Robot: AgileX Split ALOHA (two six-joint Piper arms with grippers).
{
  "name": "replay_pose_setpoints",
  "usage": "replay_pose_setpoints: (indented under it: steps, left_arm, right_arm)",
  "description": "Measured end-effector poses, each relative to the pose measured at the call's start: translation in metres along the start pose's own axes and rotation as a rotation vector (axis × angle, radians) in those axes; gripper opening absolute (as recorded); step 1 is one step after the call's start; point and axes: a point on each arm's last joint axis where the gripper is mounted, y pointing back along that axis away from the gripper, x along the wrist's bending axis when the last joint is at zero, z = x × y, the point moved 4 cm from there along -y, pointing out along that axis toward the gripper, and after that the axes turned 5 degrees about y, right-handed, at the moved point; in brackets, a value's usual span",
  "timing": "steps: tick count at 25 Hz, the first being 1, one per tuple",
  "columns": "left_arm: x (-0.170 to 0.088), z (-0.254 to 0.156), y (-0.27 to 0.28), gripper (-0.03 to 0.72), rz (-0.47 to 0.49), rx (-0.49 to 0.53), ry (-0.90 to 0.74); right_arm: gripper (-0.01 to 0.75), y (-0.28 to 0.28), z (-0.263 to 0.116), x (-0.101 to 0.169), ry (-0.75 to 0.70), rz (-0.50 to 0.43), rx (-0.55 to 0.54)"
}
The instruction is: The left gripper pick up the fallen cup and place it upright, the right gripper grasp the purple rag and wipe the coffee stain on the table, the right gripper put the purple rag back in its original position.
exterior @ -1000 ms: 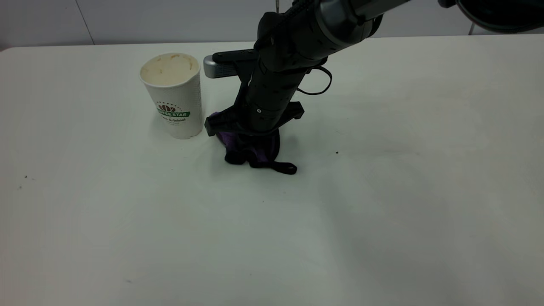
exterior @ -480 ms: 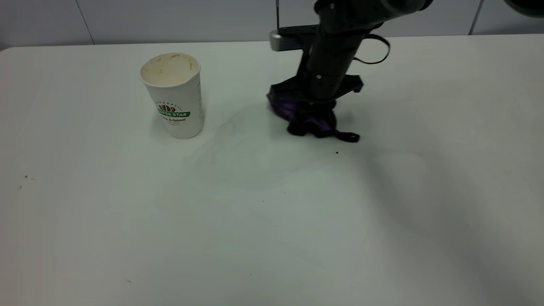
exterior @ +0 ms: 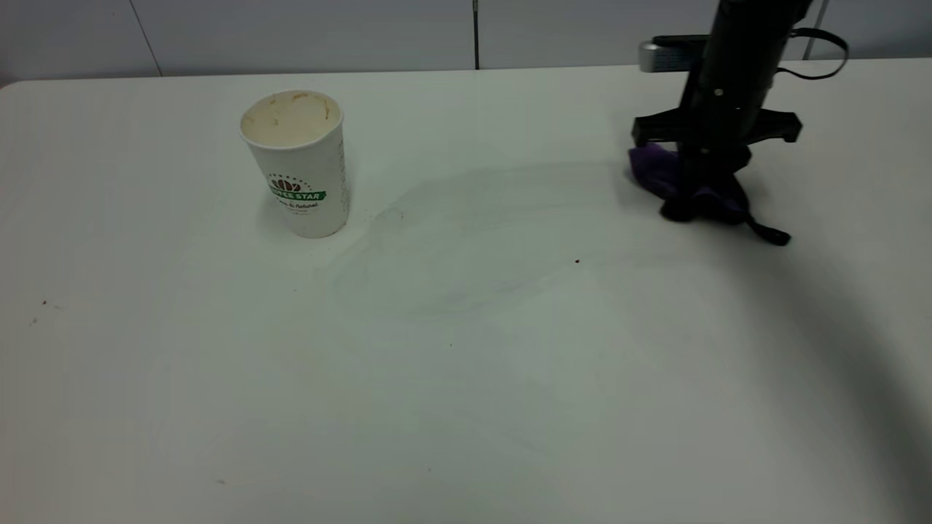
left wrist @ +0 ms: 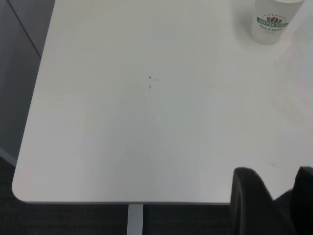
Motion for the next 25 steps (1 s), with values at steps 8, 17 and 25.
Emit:
replay_pose_setpoints:
  steps: [8, 17, 25]
  left_arm:
    - [0.0, 0.0, 0.0, 0.242, 0.0, 0.0, 0.0]
    - [0.0, 0.0, 0.0, 0.242, 0.0, 0.0, 0.0]
    - [0.0, 0.0, 0.0, 0.242, 0.0, 0.0, 0.0]
  right_arm:
    - [0.339, 0.013, -0.008, -0.066, -0.054, -0.042, 0.069]
    - [0.728, 0.112, 0.0, -0.067, 0.062, -0.066, 0.077]
    - [0.73, 0.275, -0.039, -0.053, 0.104, -0.059, -0.1]
